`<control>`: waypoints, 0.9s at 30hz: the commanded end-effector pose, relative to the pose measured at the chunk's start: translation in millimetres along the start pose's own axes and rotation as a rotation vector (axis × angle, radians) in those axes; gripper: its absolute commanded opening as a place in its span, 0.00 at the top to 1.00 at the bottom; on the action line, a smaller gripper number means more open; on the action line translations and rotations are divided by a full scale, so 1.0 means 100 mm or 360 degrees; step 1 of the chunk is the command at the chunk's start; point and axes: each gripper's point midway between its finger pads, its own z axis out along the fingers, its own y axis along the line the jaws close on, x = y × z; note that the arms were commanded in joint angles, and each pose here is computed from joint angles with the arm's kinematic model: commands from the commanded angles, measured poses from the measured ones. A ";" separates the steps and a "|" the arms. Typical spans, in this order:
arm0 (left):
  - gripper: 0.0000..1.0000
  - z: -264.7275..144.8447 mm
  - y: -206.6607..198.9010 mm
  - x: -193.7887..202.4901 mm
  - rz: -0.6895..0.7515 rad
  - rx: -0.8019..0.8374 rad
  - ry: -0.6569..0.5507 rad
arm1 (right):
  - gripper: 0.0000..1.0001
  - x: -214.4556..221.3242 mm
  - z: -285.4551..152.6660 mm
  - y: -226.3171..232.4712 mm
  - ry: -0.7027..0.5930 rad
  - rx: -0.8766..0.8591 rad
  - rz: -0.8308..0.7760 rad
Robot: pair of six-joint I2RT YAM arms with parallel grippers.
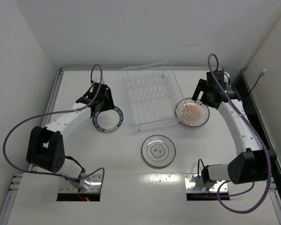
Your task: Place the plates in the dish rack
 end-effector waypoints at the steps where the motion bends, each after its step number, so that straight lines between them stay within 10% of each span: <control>1: 0.40 -0.09 -0.12 -0.11 0.0016 0.0087 -0.0075 | 0.00 0.03 -0.03 0.11 0.0042 -0.0255 0.0111; 13: 0.40 -0.11 -0.15 -0.07 0.0047 0.0135 -0.0053 | 0.01 0.95 0.74 -0.51 0.0448 -0.0703 0.1150; 27: 0.40 -0.11 -0.12 -0.03 0.0071 0.0120 -0.0029 | 0.19 1.47 1.28 -0.49 0.0763 -0.0678 0.1305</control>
